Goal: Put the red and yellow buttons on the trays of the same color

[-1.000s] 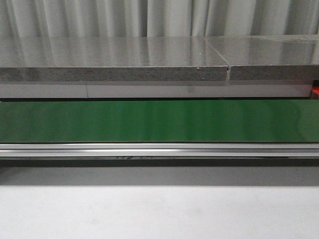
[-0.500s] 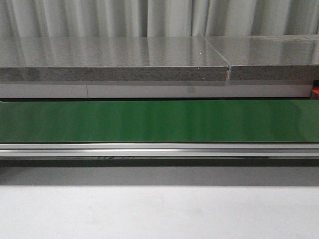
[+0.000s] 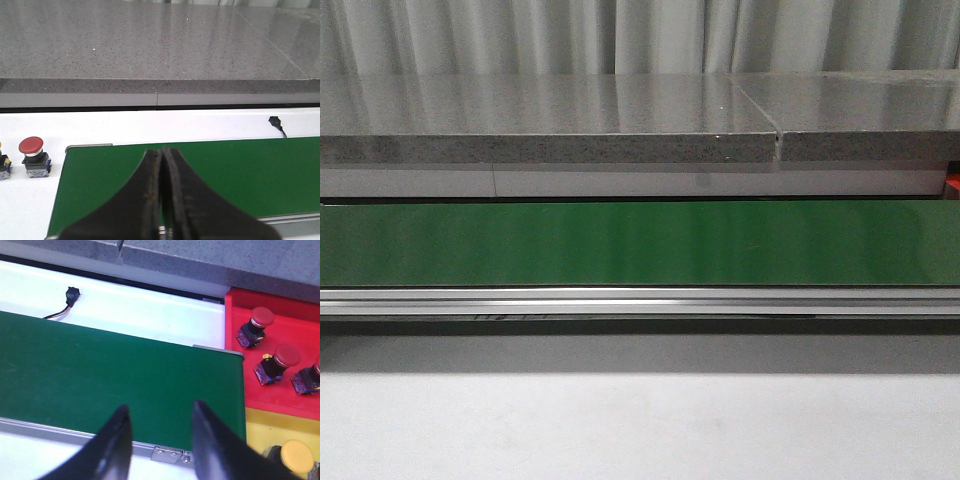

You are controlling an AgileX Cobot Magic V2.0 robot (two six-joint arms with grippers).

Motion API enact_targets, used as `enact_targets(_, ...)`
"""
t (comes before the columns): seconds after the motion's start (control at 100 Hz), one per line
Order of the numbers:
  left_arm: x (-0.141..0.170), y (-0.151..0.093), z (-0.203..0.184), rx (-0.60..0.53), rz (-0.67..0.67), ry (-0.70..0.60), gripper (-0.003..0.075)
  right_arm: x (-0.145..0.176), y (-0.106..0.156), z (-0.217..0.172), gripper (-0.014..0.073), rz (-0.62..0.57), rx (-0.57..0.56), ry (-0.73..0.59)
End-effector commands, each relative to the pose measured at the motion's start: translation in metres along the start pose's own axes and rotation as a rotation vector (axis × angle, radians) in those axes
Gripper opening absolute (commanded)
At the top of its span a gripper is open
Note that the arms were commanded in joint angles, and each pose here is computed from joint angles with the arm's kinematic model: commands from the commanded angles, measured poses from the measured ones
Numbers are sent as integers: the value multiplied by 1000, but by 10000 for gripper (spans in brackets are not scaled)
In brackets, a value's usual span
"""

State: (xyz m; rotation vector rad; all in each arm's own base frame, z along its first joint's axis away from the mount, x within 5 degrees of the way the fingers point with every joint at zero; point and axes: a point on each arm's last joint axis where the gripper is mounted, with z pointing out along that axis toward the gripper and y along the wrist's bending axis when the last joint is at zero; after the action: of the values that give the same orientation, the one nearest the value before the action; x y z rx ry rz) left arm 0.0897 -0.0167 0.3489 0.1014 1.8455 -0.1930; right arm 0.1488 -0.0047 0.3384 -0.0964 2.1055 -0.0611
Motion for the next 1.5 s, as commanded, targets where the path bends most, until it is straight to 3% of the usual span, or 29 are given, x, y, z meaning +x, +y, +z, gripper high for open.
enact_targets(0.0,-15,-1,-4,-3,-12,-97,-19,-13,-2,-7,46,-16,19,-89)
enact_targets(0.06,-15,-1,-4,-3,-12,-97,-19,-13,-2,-7,-77,-16,20,-92)
enact_targets(0.67,-15,-1,-4,-4,-12,-99,-12,-12,-2,-7,-69,-16,18,-80)
enact_targets(0.81,-15,-1,-4,-4,-12,-99,124,-12,-2,-7,-69,-16,18,-80)
enact_targets(1.0,-15,-1,-4,-4,-12,-99,551,-12,-2,-7,-69,-16,18,-80)
enact_targets(1.07,-17,0,-4,-12,-15,-120,641,-12,-2,-7,-69,-16,18,-80)
enact_targets(1.23,-22,3,-2,-34,-32,-174,638,-12,-2,-7,-69,-16,18,-80)
enact_targets(1.491,-45,25,40,-128,-253,-168,585,-12,-2,-7,-69,-16,18,-80)
